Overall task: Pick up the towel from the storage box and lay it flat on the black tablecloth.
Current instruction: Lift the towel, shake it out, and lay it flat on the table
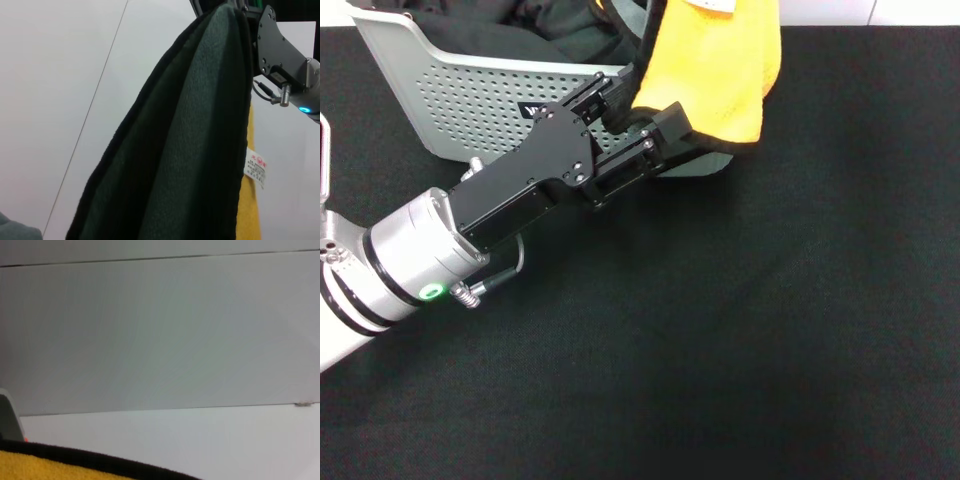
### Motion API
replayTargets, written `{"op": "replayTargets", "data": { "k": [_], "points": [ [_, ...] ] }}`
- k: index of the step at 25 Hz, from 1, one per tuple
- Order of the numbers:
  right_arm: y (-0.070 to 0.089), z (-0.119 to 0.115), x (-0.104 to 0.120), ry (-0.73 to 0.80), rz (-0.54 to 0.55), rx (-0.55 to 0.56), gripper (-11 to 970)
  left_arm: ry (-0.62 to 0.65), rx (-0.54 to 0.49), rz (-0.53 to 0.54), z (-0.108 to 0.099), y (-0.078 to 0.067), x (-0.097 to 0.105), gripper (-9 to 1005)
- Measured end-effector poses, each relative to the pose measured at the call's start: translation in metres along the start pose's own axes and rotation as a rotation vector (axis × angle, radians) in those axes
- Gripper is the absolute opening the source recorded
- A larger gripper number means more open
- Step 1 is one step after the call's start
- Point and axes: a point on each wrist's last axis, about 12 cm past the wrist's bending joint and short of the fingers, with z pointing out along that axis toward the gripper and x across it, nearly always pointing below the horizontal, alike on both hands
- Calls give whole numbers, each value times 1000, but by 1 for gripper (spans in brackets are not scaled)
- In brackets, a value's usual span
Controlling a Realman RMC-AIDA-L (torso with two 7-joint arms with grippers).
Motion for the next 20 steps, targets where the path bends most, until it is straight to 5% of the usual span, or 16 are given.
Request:
{"op": "replayTargets", "data": {
  "k": [4, 14, 20],
  "points": [
    [0, 0, 0, -1, 0, 1, 57, -1, -2, 0, -1, 0, 0, 774],
    [0, -1, -1, -5, -1, 1, 59, -16, -37, 1, -2, 4, -1, 330],
    [1, -2, -4, -5, -5, -2, 60, -16, -45, -1, -4, 3, 0, 175]
  ]
}}
